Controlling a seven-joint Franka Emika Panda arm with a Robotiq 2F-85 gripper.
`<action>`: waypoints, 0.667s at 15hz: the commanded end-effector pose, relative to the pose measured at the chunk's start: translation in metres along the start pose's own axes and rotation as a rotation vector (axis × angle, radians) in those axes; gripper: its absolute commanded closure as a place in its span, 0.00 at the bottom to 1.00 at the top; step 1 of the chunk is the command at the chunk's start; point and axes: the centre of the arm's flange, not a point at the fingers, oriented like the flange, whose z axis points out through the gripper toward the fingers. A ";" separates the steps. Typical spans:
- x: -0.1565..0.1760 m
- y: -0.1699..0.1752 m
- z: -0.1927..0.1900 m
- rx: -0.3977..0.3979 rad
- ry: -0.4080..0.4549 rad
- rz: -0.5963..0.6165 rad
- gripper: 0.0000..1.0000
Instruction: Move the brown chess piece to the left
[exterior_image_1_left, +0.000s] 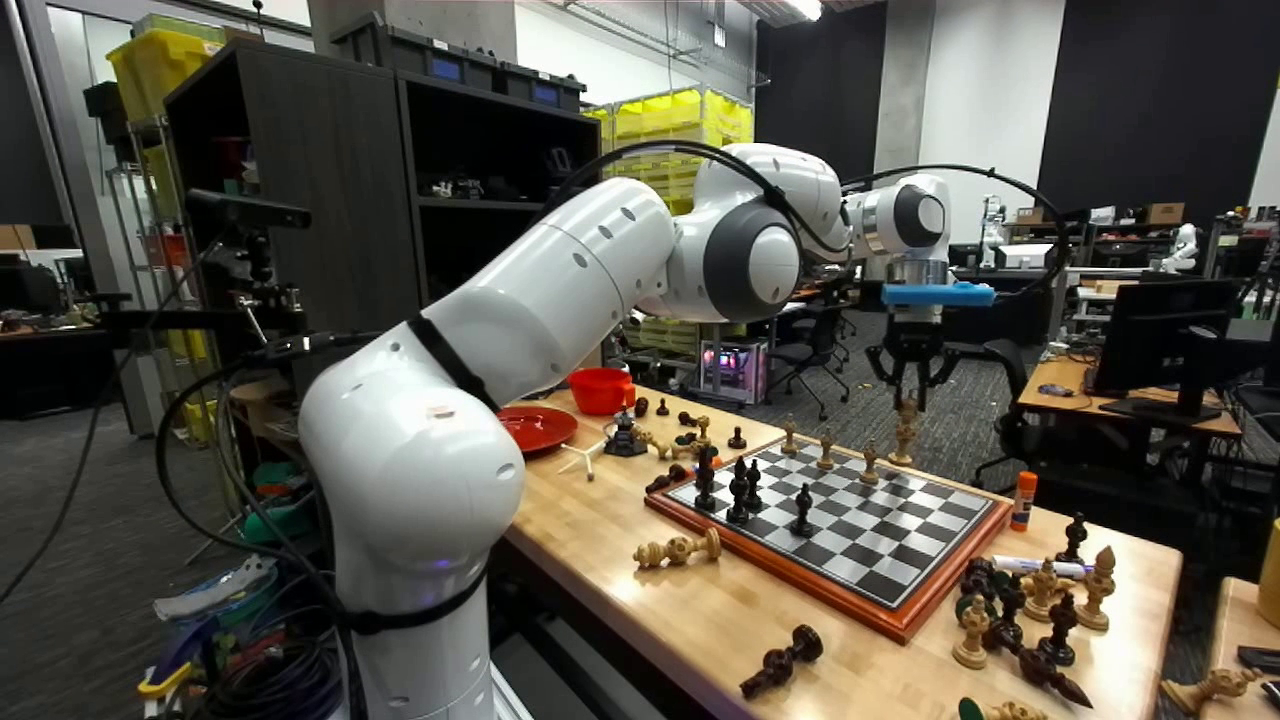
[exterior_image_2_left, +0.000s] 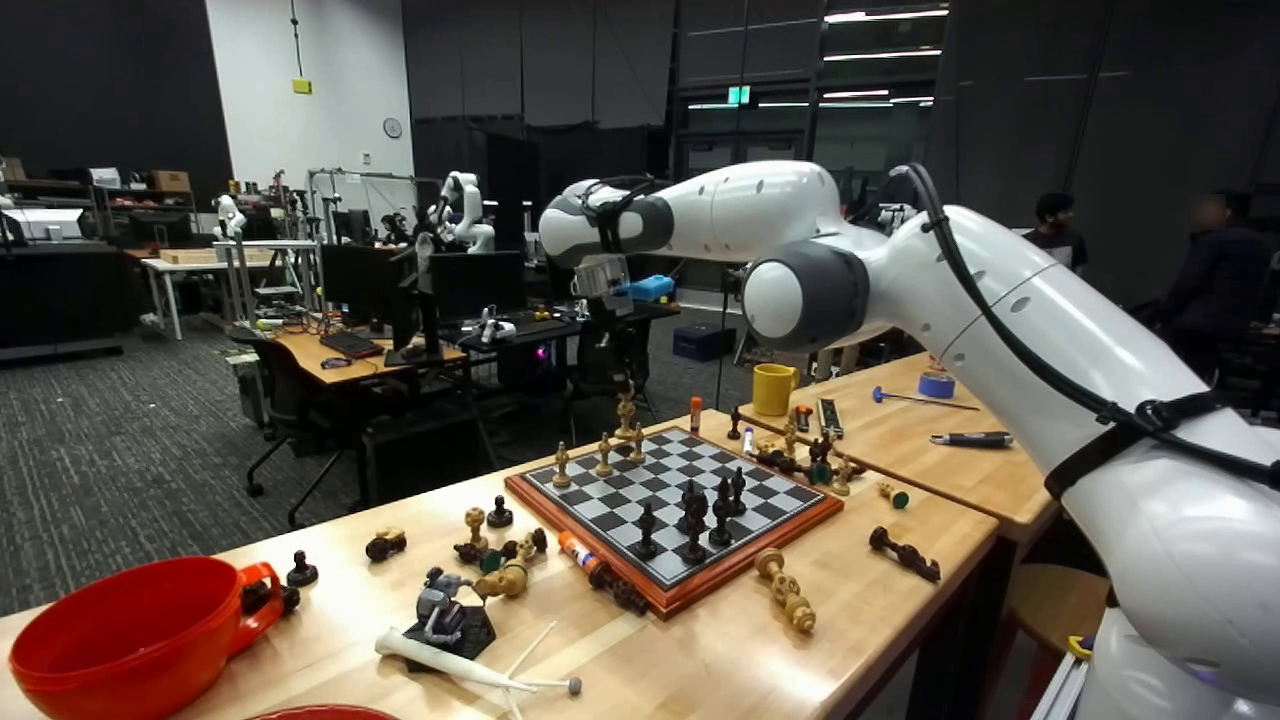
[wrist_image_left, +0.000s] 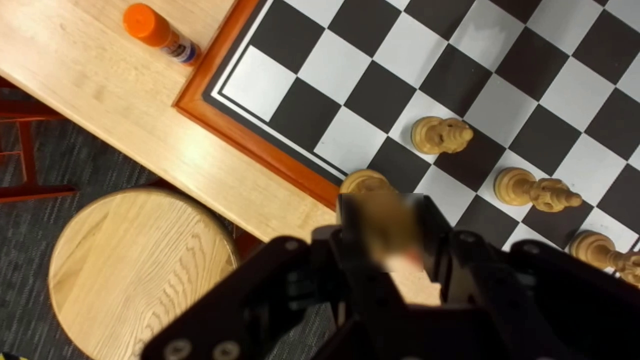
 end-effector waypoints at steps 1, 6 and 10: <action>-0.020 -0.017 -0.006 0.000 -0.015 -0.019 0.92; -0.018 -0.014 -0.001 -0.004 -0.017 -0.011 0.92; -0.016 -0.015 0.009 0.007 -0.034 -0.012 0.92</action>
